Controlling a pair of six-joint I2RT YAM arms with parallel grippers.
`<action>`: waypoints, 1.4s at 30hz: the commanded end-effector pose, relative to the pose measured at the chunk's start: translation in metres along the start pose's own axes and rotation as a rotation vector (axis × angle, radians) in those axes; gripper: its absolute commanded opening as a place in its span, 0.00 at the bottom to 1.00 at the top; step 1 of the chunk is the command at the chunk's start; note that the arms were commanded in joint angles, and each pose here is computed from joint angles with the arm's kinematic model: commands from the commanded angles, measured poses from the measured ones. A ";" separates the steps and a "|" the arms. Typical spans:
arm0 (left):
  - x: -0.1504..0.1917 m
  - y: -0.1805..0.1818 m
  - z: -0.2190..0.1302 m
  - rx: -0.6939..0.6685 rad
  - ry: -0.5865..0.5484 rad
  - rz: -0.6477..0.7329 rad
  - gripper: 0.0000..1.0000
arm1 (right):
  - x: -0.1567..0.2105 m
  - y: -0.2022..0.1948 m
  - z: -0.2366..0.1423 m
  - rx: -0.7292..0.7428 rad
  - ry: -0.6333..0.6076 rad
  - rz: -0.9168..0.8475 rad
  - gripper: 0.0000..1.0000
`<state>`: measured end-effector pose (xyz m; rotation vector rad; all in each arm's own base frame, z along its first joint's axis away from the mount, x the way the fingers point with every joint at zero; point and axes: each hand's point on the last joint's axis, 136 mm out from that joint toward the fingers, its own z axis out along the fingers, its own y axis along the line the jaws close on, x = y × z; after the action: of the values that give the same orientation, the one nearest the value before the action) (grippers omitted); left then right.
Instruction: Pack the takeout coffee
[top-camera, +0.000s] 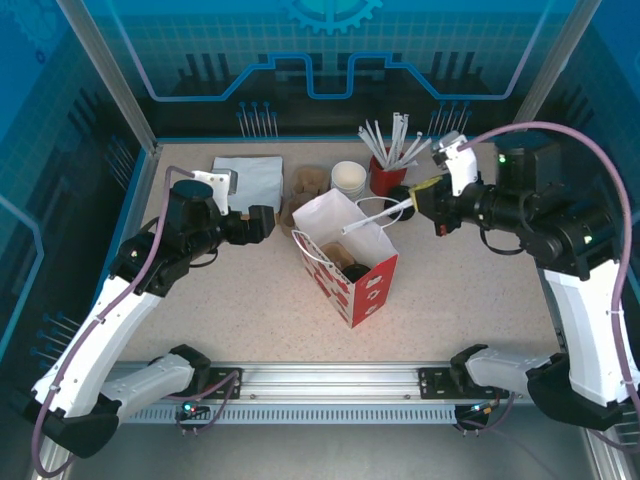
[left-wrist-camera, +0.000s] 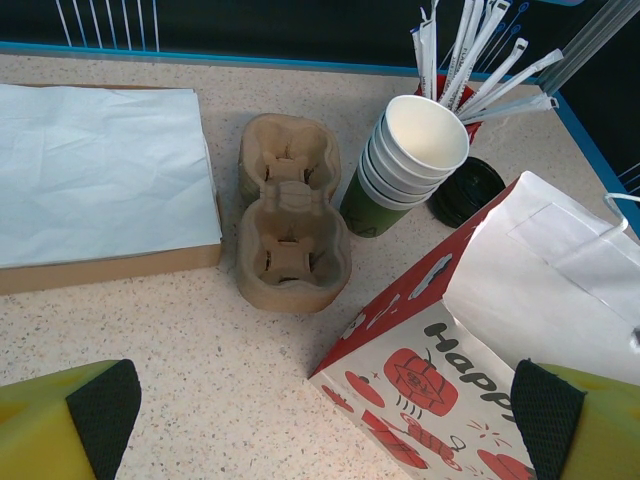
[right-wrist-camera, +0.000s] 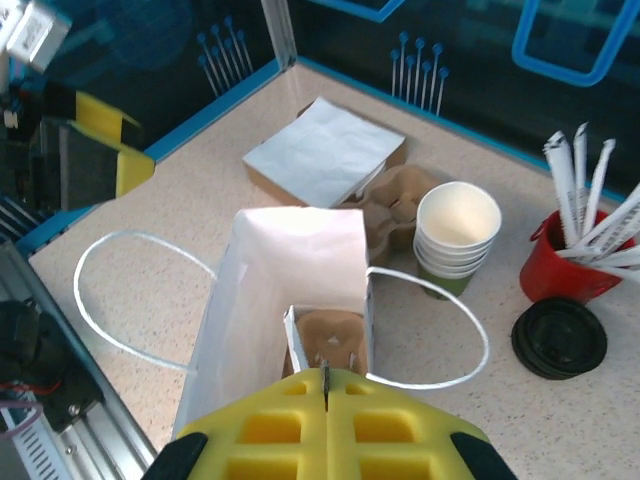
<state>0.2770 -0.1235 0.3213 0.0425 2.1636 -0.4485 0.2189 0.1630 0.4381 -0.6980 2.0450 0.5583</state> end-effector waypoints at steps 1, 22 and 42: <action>-0.002 0.006 0.000 -0.022 -0.020 -0.021 0.99 | 0.002 0.009 0.017 -0.031 0.026 -0.025 0.02; 0.006 0.010 0.000 -0.031 -0.007 -0.019 0.99 | 0.032 0.026 0.156 -0.039 0.281 -0.129 0.04; 0.000 0.007 -0.008 -0.011 -0.037 -0.043 0.99 | 0.032 0.036 0.182 -0.080 0.308 -0.096 0.35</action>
<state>0.2717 -0.1198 0.3132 0.0263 2.1723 -0.4448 0.2939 0.2907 0.2937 -0.9894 2.3418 0.4767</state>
